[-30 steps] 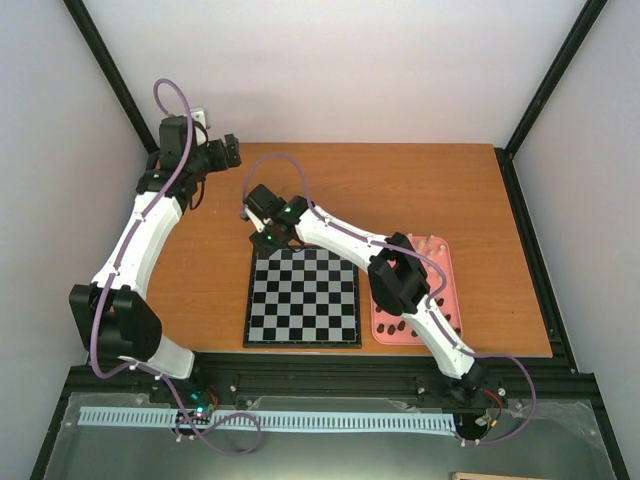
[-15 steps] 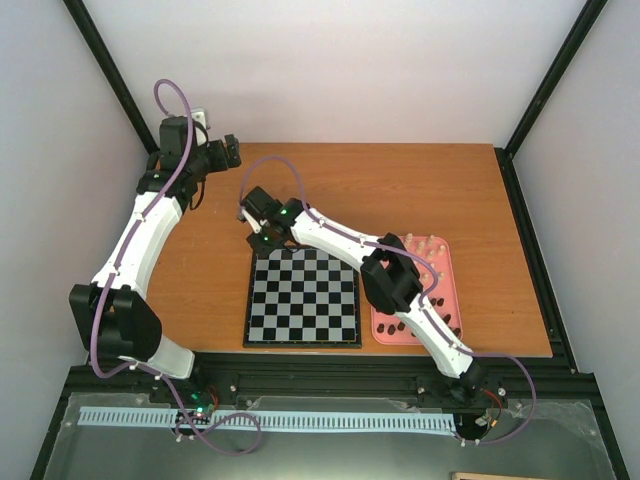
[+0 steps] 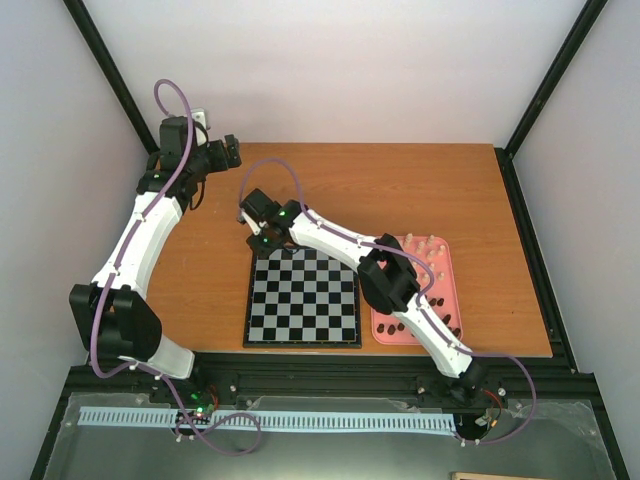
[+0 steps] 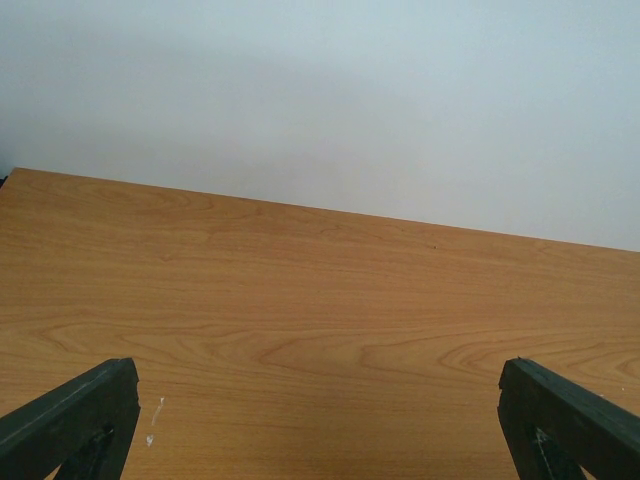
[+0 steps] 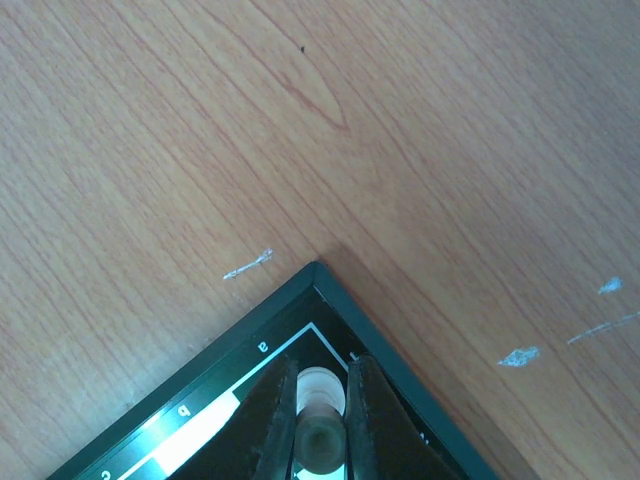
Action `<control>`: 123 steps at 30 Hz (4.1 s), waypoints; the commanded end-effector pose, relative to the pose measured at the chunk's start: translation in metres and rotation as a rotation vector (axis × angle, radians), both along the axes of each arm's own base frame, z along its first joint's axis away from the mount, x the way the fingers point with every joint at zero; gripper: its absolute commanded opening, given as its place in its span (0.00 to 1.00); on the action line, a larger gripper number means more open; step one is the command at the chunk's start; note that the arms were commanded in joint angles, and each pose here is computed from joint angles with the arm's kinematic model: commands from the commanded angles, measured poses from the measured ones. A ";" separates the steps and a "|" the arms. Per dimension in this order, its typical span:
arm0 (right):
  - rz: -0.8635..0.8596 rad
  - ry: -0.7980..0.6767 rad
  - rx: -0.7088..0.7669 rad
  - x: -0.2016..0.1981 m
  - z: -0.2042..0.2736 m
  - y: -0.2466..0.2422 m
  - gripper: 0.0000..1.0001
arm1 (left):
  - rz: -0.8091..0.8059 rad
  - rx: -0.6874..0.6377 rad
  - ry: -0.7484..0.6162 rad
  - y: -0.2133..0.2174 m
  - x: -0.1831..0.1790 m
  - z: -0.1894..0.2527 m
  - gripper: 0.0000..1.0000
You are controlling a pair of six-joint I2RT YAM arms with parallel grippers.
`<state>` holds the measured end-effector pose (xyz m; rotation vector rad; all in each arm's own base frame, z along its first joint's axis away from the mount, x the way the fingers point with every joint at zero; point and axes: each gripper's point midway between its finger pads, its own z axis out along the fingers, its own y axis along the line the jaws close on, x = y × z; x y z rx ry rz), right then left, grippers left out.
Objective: Set up the chess pieces on the board
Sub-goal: Place the chess piece on the chessboard, then pick up the chess piece from the storage box.
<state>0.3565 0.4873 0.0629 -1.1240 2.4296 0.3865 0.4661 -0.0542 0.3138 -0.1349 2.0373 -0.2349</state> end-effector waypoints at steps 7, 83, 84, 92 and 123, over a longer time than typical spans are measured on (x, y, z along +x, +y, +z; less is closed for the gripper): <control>0.020 -0.002 0.002 -0.003 -0.003 0.009 0.03 | -0.009 0.012 -0.028 -0.001 0.000 0.009 1.00; -0.740 -0.089 -0.170 0.042 0.005 -0.344 0.42 | -0.039 -0.016 0.006 -0.009 0.010 -0.006 1.00; -0.738 -0.089 -0.169 0.043 0.005 -0.344 0.42 | -0.040 -0.015 0.007 -0.009 0.010 -0.006 1.00; -0.741 -0.080 -0.178 0.042 0.002 -0.345 0.38 | -0.037 -0.016 0.005 -0.009 0.010 -0.006 1.00; -0.740 -0.036 -0.209 0.049 -0.016 -0.347 0.24 | -0.035 -0.011 0.002 -0.008 0.009 -0.004 1.00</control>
